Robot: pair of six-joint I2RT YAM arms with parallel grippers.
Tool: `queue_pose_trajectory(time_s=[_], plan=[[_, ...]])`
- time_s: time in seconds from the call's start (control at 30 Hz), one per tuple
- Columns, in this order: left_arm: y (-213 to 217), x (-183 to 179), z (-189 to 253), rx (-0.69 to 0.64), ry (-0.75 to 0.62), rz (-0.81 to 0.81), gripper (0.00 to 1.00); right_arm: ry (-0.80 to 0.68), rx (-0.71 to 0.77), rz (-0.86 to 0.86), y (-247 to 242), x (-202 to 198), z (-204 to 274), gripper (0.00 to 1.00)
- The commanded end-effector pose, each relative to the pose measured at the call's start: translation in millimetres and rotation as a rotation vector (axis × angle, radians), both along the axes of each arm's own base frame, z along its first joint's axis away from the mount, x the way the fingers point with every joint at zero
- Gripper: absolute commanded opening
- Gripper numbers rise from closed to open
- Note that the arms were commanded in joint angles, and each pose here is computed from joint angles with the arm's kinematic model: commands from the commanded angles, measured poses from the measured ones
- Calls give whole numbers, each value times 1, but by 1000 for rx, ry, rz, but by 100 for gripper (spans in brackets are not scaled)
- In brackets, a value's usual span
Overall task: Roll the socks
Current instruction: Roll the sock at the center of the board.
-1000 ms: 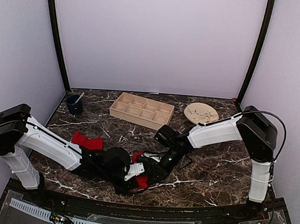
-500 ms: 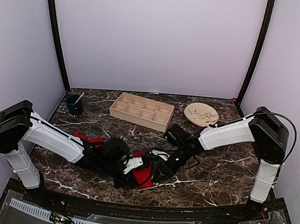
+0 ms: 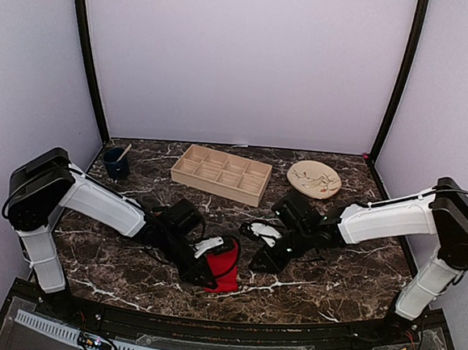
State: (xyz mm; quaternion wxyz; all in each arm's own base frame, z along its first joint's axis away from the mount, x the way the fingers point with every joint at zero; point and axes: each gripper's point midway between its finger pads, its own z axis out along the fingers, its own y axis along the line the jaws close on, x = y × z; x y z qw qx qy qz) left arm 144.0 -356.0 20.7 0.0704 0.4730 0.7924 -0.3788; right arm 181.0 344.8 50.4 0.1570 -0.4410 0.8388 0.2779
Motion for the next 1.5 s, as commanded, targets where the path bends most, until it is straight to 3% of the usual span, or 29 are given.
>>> queue_pose_trajectory(time_s=[0.0,0.27,0.5,1.47], plan=[[35,-25,-30,161,205,11,0,-175,-31,-2,6,1,6,29],[37,-28,-32,178,332,13,0,-348,-72,80,24,-24,13,29],[37,-26,-31,176,387,13,0,-412,-77,146,37,-38,21,29],[46,-24,-40,204,430,4,0,-325,-96,362,75,-80,-1,39]])
